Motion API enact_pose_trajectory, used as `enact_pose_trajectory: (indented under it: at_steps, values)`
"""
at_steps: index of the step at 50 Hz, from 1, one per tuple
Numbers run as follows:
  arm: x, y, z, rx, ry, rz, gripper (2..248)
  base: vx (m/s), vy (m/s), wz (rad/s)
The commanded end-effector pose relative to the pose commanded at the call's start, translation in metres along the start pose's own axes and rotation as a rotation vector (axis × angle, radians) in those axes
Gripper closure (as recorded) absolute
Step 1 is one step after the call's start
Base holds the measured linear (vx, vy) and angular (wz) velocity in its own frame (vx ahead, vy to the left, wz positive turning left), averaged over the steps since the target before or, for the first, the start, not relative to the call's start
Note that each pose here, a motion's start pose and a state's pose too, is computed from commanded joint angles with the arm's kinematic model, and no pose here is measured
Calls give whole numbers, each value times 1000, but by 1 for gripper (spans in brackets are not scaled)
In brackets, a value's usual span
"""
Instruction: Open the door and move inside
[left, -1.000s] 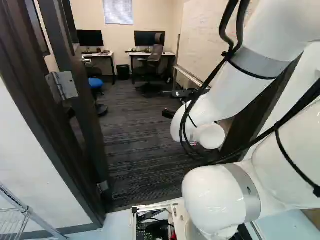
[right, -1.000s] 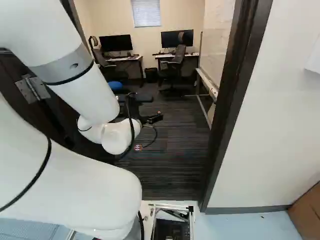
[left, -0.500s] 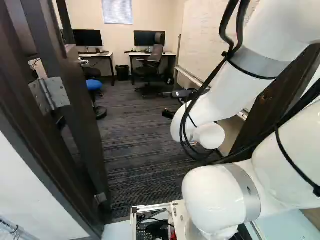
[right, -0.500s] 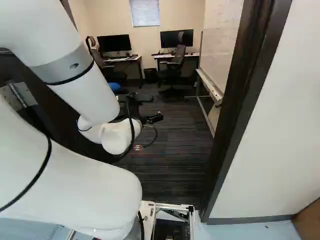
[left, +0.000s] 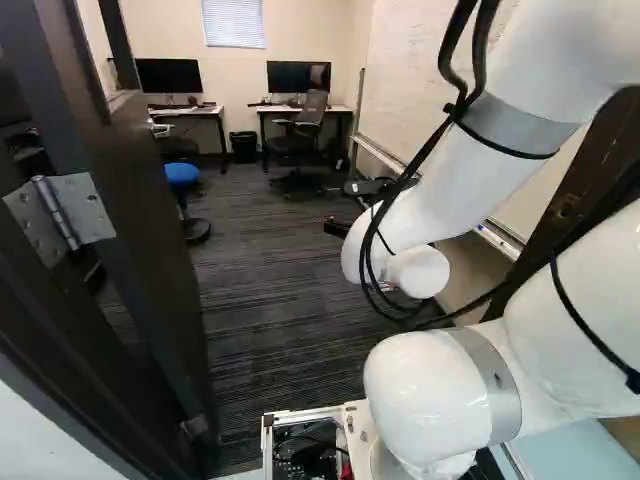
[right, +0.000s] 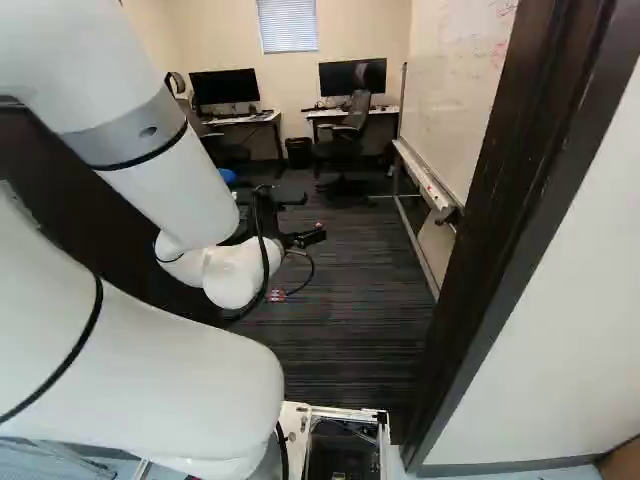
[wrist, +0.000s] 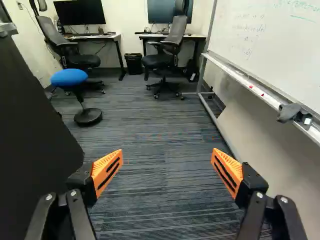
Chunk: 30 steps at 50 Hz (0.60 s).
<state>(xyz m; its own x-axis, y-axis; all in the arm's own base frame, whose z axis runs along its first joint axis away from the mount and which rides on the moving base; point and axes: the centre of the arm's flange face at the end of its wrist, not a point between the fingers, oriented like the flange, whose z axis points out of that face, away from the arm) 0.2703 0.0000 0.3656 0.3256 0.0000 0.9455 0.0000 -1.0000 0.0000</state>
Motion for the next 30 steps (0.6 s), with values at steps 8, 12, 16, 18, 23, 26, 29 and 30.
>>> enact_pose_trajectory:
  at_steps: [8,12,16,18,23,26,29,30]
  values:
    - [0,0,0,0,0,0,3,161,3,-8]
    - [0,0,0,0,0,0,3,161,4,-11]
    - [0,0,0,0,0,0,3,170,5,-13]
    - [0,0,0,0,0,0,3,157,4,-4]
    - [0,0,0,0,0,0,3,156,-1,-10]
    - [0,0,0,0,0,0,3,156,3,-12]
    - [0,0,0,0,0,0,3,165,10,-8]
    - [0,0,0,0,0,0,3,150,11,3]
